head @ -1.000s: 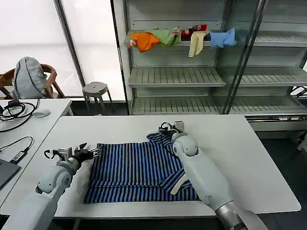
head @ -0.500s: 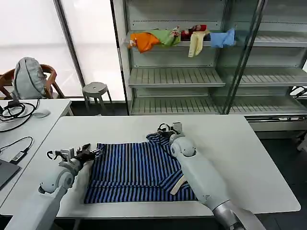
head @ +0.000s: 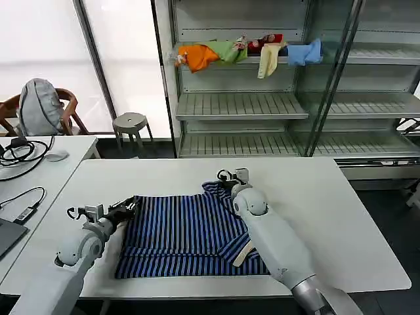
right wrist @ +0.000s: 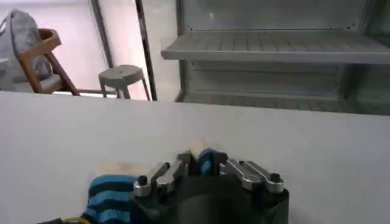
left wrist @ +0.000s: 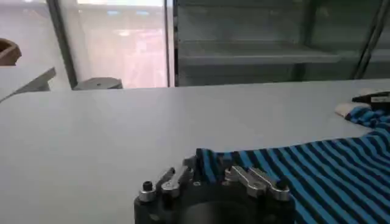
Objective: Fold and organize the clothes.
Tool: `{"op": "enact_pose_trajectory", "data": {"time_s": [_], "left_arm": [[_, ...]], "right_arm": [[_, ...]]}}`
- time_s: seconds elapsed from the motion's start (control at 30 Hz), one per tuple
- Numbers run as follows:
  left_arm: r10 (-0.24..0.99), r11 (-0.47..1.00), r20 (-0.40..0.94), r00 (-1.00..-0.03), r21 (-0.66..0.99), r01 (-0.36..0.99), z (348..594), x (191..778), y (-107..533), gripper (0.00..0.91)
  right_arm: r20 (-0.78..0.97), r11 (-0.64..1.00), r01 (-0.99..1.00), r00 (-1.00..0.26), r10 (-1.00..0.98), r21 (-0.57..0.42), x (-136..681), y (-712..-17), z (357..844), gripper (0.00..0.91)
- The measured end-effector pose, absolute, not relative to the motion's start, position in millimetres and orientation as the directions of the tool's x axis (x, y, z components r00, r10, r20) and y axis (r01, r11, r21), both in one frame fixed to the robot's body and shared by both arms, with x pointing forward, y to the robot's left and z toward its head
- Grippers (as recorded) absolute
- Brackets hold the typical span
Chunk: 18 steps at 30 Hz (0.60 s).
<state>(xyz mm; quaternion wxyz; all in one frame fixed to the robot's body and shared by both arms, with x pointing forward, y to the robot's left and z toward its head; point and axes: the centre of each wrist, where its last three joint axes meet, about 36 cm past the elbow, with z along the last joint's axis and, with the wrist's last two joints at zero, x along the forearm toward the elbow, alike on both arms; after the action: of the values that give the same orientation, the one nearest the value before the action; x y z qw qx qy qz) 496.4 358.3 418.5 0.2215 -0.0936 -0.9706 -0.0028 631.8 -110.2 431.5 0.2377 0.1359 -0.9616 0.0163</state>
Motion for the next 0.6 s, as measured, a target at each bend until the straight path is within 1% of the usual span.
{"op": "enact_pose_trajectory", "data": {"time_s": [0.23,0.6], "left_arm": [[0.207,0.978,0.382,-0.900,-0.057,0.201,426,489,359,0.020],[0.244,0.970,0.327,-0.913,-0.074,0.232,437,453,354,0.020]], "right_arm": [[0.420,0.957,-0.288,-0.865,-0.274,0.031,616,-119,448,0.000],[0.356,0.949,-0.311,-0.883,-0.306,0.045,561,-145,469,0.000]]}}
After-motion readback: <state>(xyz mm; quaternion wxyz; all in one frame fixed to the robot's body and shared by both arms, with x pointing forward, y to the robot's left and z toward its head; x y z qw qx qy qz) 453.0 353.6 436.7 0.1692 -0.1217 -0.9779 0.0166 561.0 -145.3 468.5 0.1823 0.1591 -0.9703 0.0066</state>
